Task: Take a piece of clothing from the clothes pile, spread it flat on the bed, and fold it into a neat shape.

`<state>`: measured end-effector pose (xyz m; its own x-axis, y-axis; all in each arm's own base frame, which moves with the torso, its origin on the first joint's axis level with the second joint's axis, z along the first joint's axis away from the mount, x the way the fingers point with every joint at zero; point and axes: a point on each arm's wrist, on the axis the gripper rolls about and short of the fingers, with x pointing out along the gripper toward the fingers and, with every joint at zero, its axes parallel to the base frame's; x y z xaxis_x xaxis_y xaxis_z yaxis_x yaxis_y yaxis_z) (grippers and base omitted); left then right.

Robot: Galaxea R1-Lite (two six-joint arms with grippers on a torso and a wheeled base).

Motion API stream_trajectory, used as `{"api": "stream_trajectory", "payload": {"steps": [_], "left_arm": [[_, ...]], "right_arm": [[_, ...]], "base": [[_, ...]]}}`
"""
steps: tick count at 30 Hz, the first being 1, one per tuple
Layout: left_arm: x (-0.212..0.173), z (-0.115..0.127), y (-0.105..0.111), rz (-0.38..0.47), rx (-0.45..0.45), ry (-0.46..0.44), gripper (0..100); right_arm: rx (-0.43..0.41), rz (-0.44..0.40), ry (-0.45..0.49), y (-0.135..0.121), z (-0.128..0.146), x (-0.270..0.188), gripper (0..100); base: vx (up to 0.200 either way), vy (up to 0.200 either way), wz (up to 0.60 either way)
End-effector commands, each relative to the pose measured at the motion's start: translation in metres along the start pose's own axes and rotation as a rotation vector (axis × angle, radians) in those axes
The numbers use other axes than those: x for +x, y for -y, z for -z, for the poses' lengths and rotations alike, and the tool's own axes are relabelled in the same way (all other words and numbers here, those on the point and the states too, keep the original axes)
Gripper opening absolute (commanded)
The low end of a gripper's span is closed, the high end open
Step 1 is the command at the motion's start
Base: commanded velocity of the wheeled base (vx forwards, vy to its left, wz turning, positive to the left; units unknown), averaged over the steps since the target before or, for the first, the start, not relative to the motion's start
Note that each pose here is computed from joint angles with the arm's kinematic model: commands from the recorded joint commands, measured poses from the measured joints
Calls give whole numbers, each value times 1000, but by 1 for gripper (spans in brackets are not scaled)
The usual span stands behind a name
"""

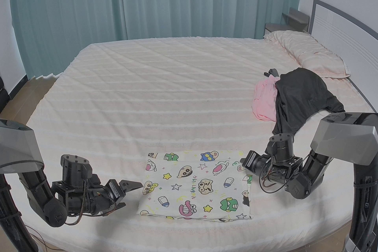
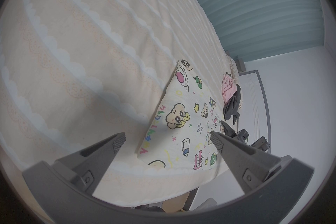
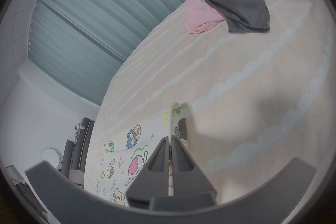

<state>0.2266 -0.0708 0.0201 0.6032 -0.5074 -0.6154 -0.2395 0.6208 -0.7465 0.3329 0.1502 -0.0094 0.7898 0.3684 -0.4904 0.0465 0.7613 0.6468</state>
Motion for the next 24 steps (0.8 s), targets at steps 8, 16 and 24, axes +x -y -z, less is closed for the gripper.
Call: {"api": "stream_trajectory", "payload": {"steps": [8,16,24], "left_arm": [[0,0,0,0,0,0,100],[3,-1,-1,-7,-2,3,100],[23,-14,3,-31,40,75,100]], "right_arm": [[0,36,-8,6,2,-6,0],[5,21,-2,6,1,-7,100],[-1,46,-67,16,8,-42,100]], "base": [[0,0,0],[0,0,0],[0,0,0]]}}
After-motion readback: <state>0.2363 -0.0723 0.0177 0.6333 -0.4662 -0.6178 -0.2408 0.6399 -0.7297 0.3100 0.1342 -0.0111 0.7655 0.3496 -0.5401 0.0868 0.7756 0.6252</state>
